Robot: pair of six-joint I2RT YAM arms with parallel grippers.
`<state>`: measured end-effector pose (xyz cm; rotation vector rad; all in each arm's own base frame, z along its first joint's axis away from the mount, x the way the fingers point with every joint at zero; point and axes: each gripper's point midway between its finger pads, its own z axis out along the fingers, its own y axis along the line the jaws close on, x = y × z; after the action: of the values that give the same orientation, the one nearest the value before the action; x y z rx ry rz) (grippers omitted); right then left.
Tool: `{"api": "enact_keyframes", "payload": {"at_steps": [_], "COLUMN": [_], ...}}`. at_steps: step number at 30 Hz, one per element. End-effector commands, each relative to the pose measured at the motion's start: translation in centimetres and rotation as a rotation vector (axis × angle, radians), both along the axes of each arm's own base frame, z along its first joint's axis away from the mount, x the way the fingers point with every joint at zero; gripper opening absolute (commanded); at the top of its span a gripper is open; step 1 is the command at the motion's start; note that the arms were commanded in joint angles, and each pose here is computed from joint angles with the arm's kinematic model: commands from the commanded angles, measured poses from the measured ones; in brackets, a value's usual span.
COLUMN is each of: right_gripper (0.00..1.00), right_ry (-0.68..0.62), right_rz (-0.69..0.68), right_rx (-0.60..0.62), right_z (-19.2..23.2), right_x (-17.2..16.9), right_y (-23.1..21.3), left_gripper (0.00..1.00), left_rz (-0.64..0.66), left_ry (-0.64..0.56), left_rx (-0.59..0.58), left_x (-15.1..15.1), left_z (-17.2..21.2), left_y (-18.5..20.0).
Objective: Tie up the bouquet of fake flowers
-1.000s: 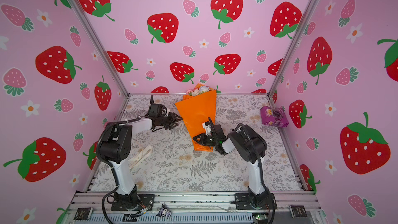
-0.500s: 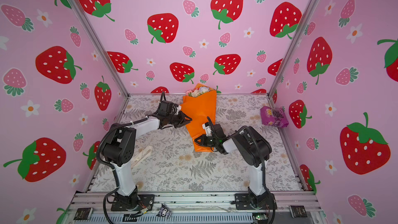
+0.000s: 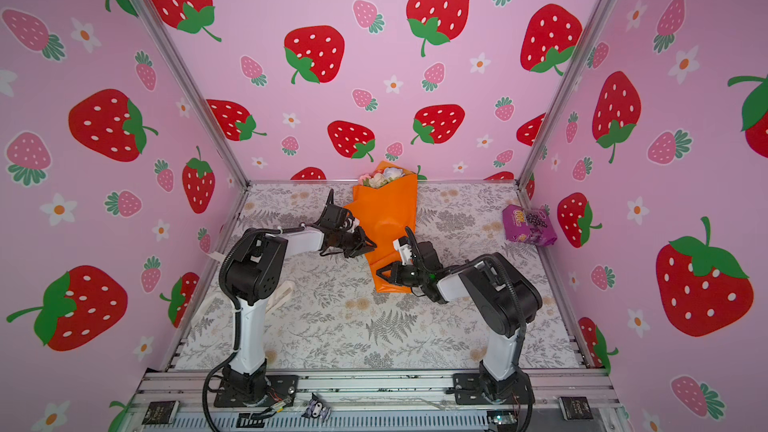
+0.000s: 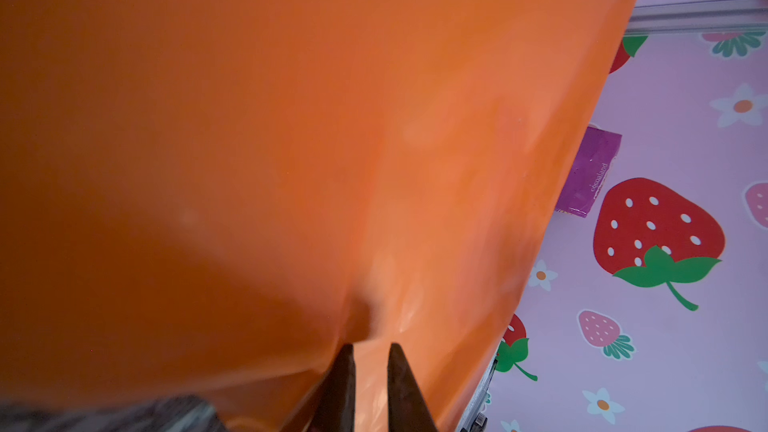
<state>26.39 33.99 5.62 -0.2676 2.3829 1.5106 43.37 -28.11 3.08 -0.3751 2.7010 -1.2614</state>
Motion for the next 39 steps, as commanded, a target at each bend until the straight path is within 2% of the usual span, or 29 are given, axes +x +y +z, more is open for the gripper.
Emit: {"api": "enact_keyframes", "payload": {"at_steps": [1, 6, 9, 14, 19, 21, 22, 26, 30, 34, 36, 39], "right_gripper": [0.09, 0.09, 0.09, 0.1, 0.18, 0.22, 0.22, 0.27, 0.29, 0.3, 0.32, 0.34], "right_ry": [0.114, 0.163, 0.168, 0.08, -0.06, -0.111, -0.131, -0.203, -0.216, -0.242, -0.272, -0.303], "right_rz": [0.019, -0.014, -0.013, 0.009, -0.111, -0.169, -0.199, -0.256, -0.298, -0.321, -0.312, -0.3], "right_rx": [-0.025, -0.094, -0.1, -0.056, -0.122, -0.17, -0.195, -0.227, -0.256, -0.243, -0.221, -0.225], "right_z": [-2.9, -5.6, -5.7, -1.5, 2.4, 3.2, 3.4, 5.0, 5.3, 6.3, 7.4, 8.0], "right_x": [-2.0, -3.2, -3.5, -2.9, -0.7, 0.2, 0.6, 1.5, 2.3, 2.7, 2.7, 2.8], "right_y": [-0.3, -1.9, -2.1, -1.5, -3.9, -5.3, -6.1, -7.7, -9.0, -9.4, -9.2, -9.1], "left_gripper": [0.18, 0.18, 0.18, 0.2, 0.27, 0.32, 0.38, 0.48, 0.49, 0.52, 0.53, 0.62], "left_rz": [-0.002, 0.0, -0.002, -0.017, -0.043, -0.041, -0.031, -0.008, -0.007, 0.047, 0.095, 0.172], "left_ry": [-0.004, -0.008, -0.01, -0.058, -0.153, -0.186, -0.205, -0.242, -0.248, -0.262, -0.266, -0.253], "left_rx": [0.019, 0.021, 0.021, 0.002, 0.014, 0.043, 0.067, 0.128, 0.166, 0.222, 0.291, 0.417], "left_x": [0.1, 0.5, 0.6, 0.6, 0.0, -0.6, -0.9, -2.2, -3.5, -4.4, -5.1, -6.6], "left_z": [-0.1, 0.0, 0.2, 2.4, 6.8, 8.1, 8.7, 9.9, 10.0, 10.4, 10.5, 10.2], "left_y": [0.4, 0.8, 0.9, 0.4, 0.7, 1.3, 1.8, 3.5, 4.5, 6.6, 8.5, 12.3]}}
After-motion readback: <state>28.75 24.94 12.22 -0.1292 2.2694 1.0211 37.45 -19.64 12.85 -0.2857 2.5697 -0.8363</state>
